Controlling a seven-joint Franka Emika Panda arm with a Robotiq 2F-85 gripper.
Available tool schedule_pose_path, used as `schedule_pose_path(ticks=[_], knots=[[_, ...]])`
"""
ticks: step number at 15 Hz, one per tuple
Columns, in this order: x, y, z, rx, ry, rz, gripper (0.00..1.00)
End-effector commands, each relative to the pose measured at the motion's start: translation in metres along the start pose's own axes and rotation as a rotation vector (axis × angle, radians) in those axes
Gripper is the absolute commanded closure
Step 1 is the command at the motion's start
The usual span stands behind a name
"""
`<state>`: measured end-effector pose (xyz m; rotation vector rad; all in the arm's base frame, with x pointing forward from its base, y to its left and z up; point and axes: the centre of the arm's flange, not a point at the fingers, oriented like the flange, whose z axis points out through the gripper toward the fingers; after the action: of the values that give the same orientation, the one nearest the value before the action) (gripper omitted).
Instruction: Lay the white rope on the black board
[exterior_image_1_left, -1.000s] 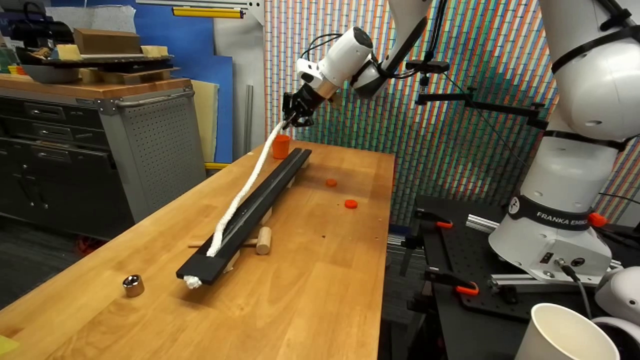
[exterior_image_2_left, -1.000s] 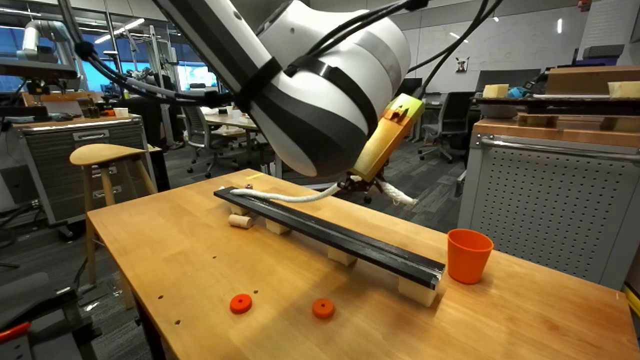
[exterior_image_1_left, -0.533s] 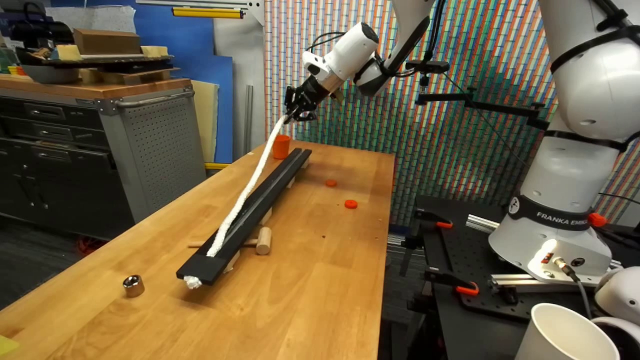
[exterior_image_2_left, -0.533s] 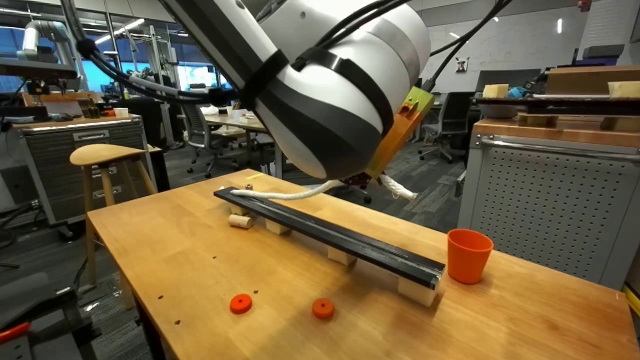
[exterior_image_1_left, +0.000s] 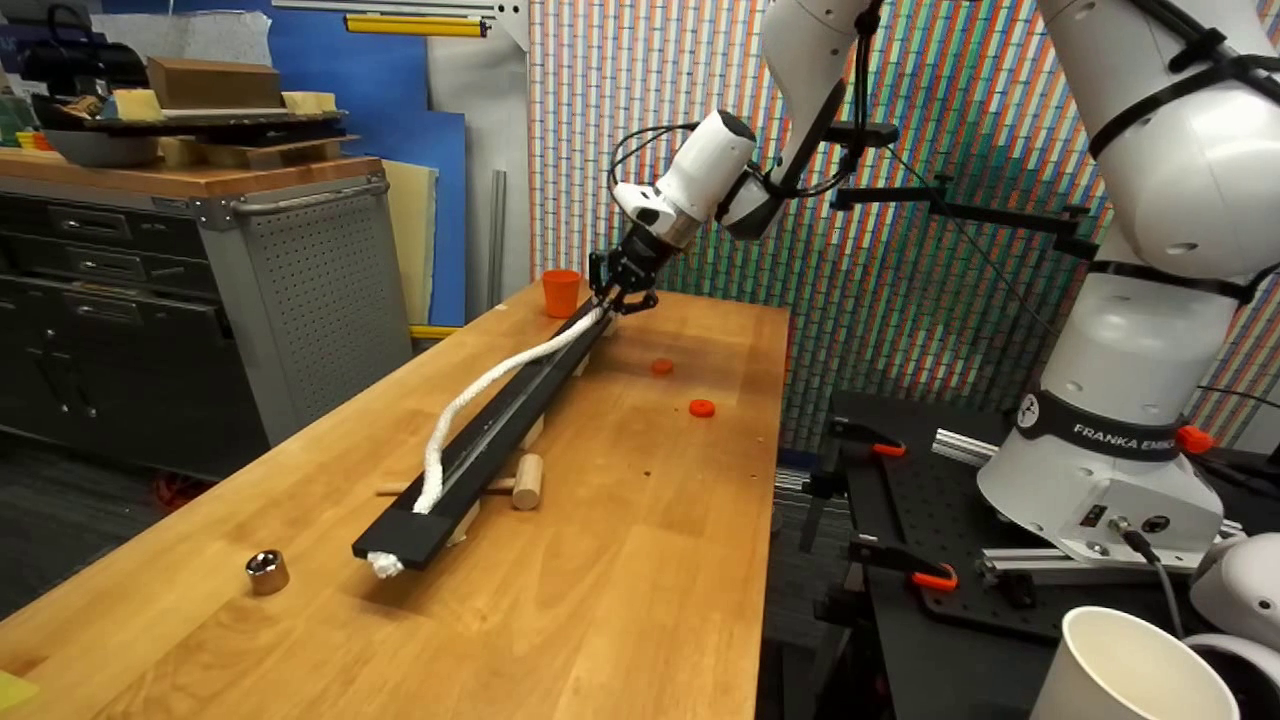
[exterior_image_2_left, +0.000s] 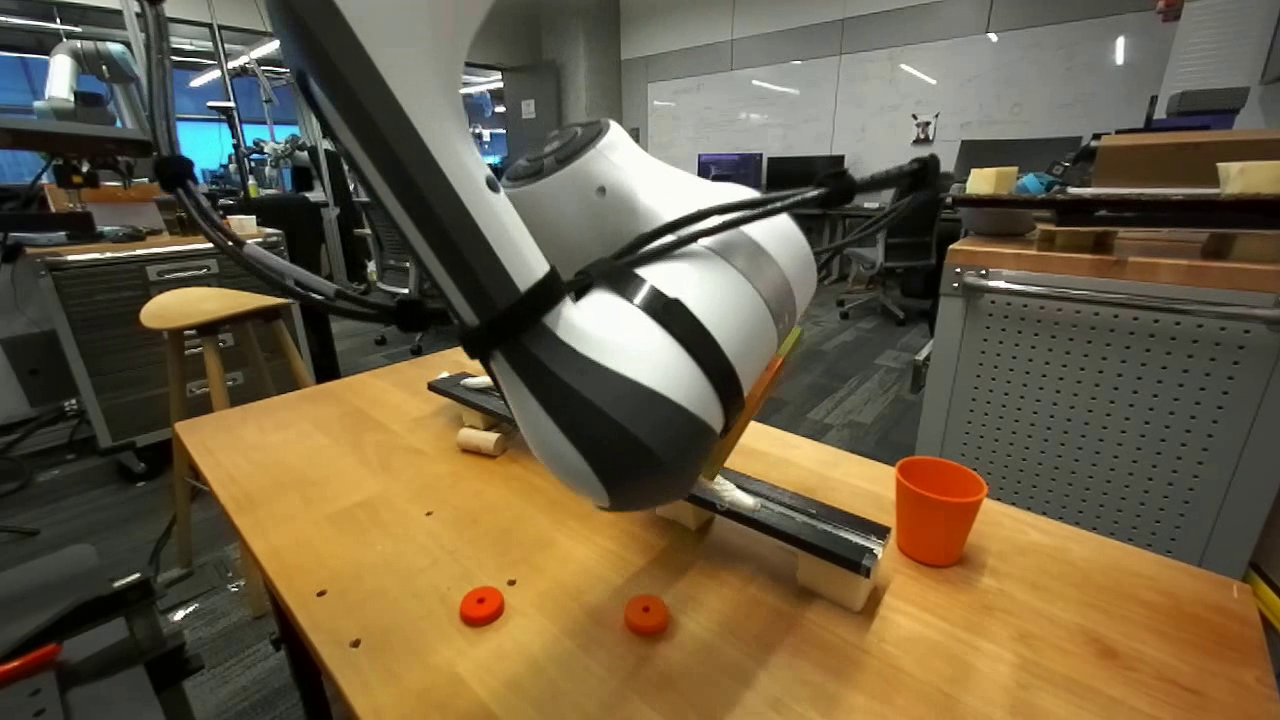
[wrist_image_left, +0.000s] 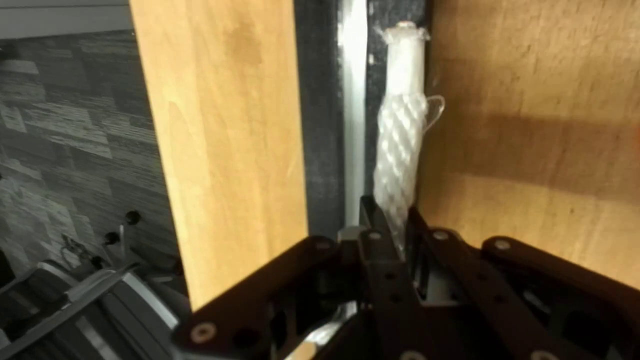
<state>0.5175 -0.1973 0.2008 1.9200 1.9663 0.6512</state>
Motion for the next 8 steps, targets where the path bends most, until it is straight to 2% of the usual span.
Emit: schedule_pose_path(ticks=[1, 3, 8], knots=[[-0.002, -0.009, 0.031, 0.036, -0.042, -0.117, 0.97], [-0.002, -0.008, 0.041, 0.027, -0.074, -0.147, 0.97], [0.001, 0.01, 0.038, -0.017, -0.116, -0.22, 0.97]])
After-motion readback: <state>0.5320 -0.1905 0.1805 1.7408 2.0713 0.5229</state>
